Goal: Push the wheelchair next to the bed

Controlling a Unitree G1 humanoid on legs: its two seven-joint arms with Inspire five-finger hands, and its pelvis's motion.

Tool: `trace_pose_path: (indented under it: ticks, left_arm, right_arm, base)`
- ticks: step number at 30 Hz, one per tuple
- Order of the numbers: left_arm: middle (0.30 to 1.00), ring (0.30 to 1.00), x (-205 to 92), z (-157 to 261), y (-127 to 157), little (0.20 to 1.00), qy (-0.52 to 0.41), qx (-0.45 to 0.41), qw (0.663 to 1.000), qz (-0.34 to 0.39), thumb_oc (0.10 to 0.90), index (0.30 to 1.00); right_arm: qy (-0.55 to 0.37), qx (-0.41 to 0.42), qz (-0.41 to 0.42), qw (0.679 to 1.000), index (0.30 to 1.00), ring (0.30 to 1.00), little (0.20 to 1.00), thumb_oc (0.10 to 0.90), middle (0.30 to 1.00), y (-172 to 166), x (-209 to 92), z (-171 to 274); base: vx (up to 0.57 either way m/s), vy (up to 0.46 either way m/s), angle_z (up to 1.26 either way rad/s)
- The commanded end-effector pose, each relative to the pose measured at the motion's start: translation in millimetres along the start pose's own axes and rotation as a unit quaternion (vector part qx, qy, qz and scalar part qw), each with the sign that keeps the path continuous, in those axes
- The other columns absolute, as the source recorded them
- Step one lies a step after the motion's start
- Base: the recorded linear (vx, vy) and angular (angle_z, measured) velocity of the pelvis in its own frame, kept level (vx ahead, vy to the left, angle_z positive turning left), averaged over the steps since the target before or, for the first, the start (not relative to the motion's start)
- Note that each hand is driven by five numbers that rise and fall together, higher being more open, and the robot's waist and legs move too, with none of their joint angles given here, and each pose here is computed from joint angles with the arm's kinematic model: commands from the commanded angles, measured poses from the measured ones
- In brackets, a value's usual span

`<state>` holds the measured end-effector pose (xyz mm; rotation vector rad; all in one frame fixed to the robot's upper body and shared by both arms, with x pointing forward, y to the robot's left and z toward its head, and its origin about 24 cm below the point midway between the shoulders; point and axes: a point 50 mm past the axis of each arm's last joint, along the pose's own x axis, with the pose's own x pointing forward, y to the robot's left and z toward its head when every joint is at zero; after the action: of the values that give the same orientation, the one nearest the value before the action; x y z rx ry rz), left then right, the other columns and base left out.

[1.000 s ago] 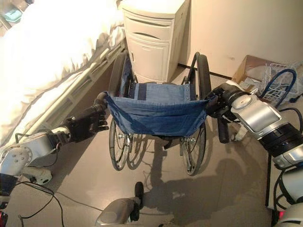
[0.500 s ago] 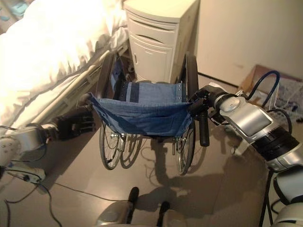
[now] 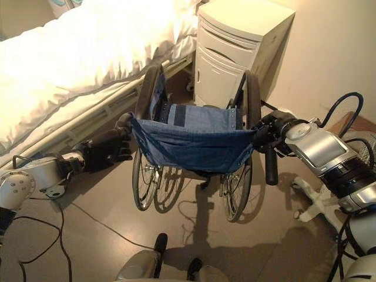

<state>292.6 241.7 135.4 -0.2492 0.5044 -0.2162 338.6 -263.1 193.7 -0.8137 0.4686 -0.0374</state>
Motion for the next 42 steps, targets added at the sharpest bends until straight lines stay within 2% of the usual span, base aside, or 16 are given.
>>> trace_pose_path:
  ticks: [1,20,21,22,23,24,33,42]
  left_arm:
    - [0.300,0.300,-31,58,3,0.300,-0.160,-0.006,0.987,0.001,0.400,0.300]
    - [0.300,0.300,-30,51,4,0.300,-0.162,-0.012,0.987,0.017,0.400,0.300]
    - [0.448,0.448,-30,51,5,0.448,-0.162,-0.011,0.986,0.020,0.499,0.448]
    - [0.679,0.679,-31,51,6,0.679,-0.163,-0.011,0.986,0.022,0.653,0.679]
    - [0.775,0.775,-31,51,6,0.775,-0.163,-0.011,0.986,0.023,0.717,0.775]
    - [0.900,0.900,-31,52,7,0.900,-0.164,-0.011,0.986,0.029,0.800,0.900]
    - [0.900,0.900,-40,59,15,0.900,-0.187,-0.014,0.980,0.062,0.800,0.900]
    - [0.900,0.900,-66,74,39,0.900,-0.249,-0.011,0.959,0.131,0.800,0.900]
  right_arm:
    - [-0.235,0.029,0.095,0.967,0.300,0.300,0.300,0.400,0.300,41,-22,107]
    - [-0.221,0.042,0.090,0.970,0.300,0.300,0.300,0.400,0.300,46,-17,97]
    - [-0.219,0.044,0.088,0.971,0.300,0.300,0.300,0.400,0.300,46,-17,96]
    - [-0.219,0.045,0.086,0.971,0.533,0.533,0.533,0.555,0.533,45,-17,96]
    - [-0.219,0.046,0.086,0.971,0.592,0.592,0.592,0.595,0.592,45,-17,96]
    - [-0.217,0.048,0.081,0.972,0.900,0.900,0.900,0.800,0.900,44,-17,94]
    - [-0.226,0.070,0.060,0.970,0.900,0.900,0.900,0.800,0.900,30,-23,86]
    - [-0.251,0.099,0.013,0.963,0.900,0.900,0.900,0.800,0.900,4,-41,69]
  base:
    - [0.01,0.019,0.03]
    - [0.00,0.006,0.03]
    - [0.00,0.000,0.00]
    - [0.00,0.000,0.00]
    - [0.00,0.000,0.00]
    - [0.00,0.000,0.00]
    - [0.00,0.000,-0.01]
    - [0.00,0.000,0.00]
